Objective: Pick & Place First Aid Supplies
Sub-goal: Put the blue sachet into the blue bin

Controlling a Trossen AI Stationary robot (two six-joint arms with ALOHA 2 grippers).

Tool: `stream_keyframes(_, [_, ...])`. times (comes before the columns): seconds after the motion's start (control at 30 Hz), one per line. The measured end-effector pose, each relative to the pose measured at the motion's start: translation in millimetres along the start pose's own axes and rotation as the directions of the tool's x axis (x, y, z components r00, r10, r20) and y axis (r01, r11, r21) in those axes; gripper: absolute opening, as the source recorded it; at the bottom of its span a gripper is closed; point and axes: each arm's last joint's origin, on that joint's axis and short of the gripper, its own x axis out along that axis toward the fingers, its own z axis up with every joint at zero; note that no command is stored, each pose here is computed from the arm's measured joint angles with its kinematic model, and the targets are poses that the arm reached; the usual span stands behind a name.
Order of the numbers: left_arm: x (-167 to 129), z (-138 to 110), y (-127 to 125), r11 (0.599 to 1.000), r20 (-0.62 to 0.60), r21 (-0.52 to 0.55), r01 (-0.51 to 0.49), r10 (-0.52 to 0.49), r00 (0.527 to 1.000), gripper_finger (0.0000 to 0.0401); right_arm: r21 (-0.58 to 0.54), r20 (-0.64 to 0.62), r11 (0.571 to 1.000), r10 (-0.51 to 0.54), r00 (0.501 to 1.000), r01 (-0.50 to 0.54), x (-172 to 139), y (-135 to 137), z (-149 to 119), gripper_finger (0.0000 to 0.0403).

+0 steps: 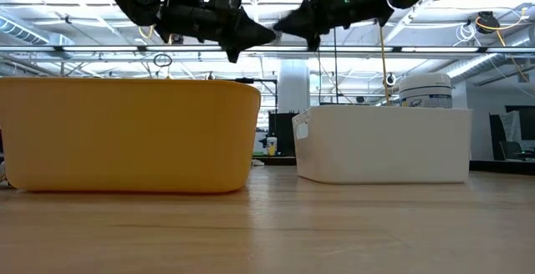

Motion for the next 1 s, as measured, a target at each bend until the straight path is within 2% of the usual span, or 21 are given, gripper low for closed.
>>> stream_keyframes(0.23, [-5,-6,14,0.976,-0.065,-0.148,-0.162,0.154,0.986,0.0133,0.020,-0.217,0.996,-0.081,0.973,0.087,-16,-22,-22,0.0001])
stream_keyframes(0.33, [-7,-8,17,0.963,-0.077,-0.194,-0.188,0.176,0.981,0.0173,-0.049,-0.306,0.985,-0.175,0.936,0.168,-22,-30,-30,0.0001])
stream_keyframes(0.47, [-8,-8,19,0.960,-0.086,-0.199,-0.196,0.182,0.980,0.0213,-0.189,-0.415,0.946,-0.320,0.851,0.264,-25,-36,-42,0.0001])
stream_keyframes(0.67, [-8,-8,19,0.959,-0.086,-0.199,-0.201,0.187,0.979,0.0248,-0.344,-0.510,0.886,-0.454,0.731,0.310,-33,-41,-51,0.0000])
stream_keyframes(0.73, [-8,-8,19,0.956,-0.086,-0.198,-0.215,0.202,0.976,0.0255,-0.380,-0.511,0.865,-0.491,0.706,0.327,-34,-43,-51,0.0001])
stream_keyframes(0.87, [-9,-8,21,0.953,-0.085,-0.197,-0.232,0.219,0.972,0.0263,-0.411,-0.498,0.852,-0.508,0.703,0.325,-33,-43,-50,0.0018])
stream_keyframes(1.0, [-9,-8,22,0.948,-0.086,-0.212,-0.235,0.222,0.971,0.0270,-0.408,-0.497,0.853,-0.507,0.704,0.326,-33,-43,-50,0.0062])
